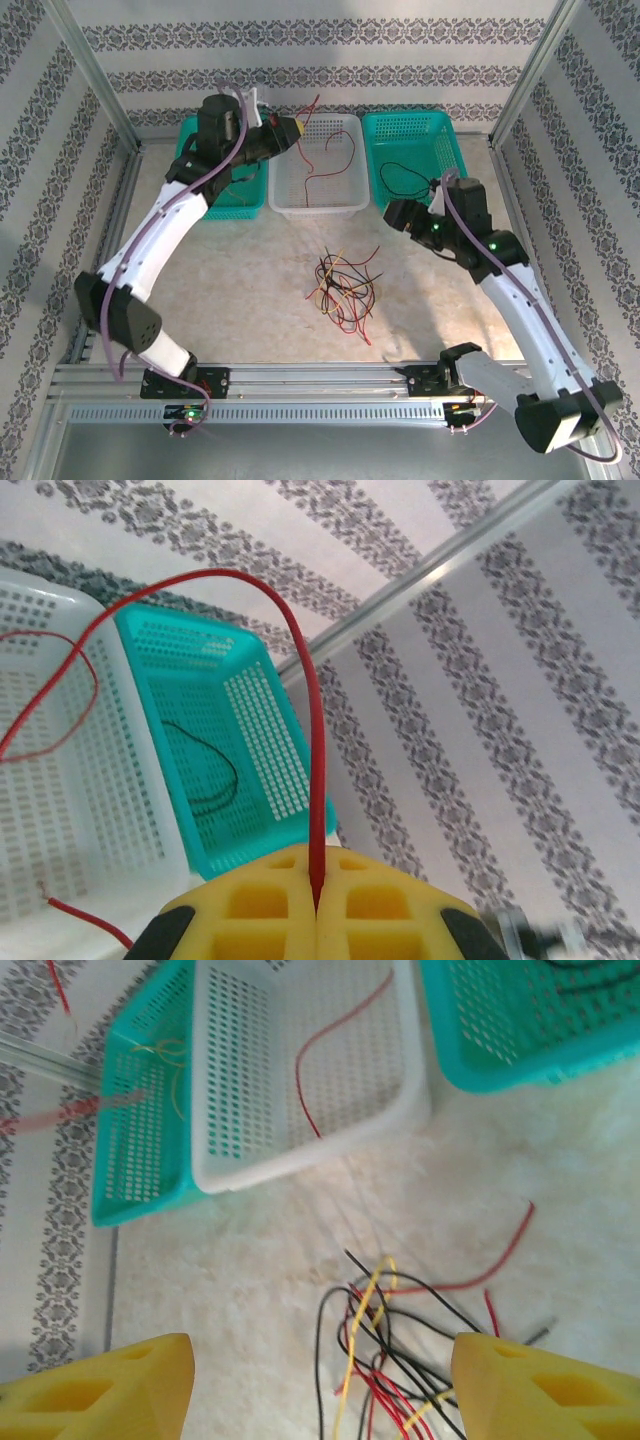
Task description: Untangle the cables
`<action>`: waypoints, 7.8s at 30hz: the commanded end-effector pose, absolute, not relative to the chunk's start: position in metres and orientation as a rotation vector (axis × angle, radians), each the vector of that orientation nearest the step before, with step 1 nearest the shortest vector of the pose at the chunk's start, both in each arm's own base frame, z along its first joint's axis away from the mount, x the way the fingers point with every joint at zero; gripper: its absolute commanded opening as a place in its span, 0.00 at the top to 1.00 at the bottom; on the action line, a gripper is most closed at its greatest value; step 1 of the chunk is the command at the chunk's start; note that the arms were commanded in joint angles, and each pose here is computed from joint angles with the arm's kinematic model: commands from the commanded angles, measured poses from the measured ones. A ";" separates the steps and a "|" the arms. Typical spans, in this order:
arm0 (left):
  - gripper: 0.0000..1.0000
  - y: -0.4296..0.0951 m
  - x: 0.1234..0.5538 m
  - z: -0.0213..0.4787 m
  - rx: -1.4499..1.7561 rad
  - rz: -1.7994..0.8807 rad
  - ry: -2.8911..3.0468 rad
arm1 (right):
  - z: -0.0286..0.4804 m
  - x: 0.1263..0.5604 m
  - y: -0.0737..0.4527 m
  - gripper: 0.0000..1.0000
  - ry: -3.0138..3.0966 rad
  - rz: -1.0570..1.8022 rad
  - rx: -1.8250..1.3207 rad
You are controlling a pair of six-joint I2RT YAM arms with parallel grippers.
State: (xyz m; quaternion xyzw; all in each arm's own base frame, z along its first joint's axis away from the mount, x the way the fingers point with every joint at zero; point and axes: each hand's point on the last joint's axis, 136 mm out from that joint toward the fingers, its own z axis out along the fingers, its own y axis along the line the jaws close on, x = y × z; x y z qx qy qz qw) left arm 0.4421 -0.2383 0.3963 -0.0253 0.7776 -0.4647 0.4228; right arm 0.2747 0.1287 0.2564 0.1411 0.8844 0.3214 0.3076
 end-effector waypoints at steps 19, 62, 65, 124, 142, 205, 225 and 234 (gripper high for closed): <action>0.50 -0.244 0.537 0.305 -0.248 -1.131 2.013 | 0.204 0.238 0.110 0.30 2.412 0.779 0.425; 0.54 -0.213 0.304 0.263 -0.131 -0.982 2.275 | 0.107 0.218 0.224 0.45 2.801 0.592 -0.131; 0.58 -0.205 0.301 0.262 -0.161 -0.967 2.253 | 0.086 0.213 0.220 0.47 2.873 0.492 -0.169; 0.24 -0.358 0.259 0.273 0.363 -1.321 2.101 | 0.477 0.213 0.214 0.98 1.814 1.100 -0.272; 0.34 -0.318 0.259 0.191 0.183 -1.098 2.304 | 0.535 0.196 0.183 0.97 1.658 1.101 -0.261; 1.00 -0.320 0.313 0.452 0.406 -1.348 1.717 | 0.438 0.222 0.234 0.53 1.938 1.326 -0.238; 1.00 -0.306 0.312 0.479 0.344 -1.493 1.622 | 0.359 0.265 0.225 0.29 2.125 1.322 0.065; 1.00 -0.293 0.312 0.476 0.312 -1.464 1.610 | 0.358 0.278 0.219 0.96 2.109 1.355 0.117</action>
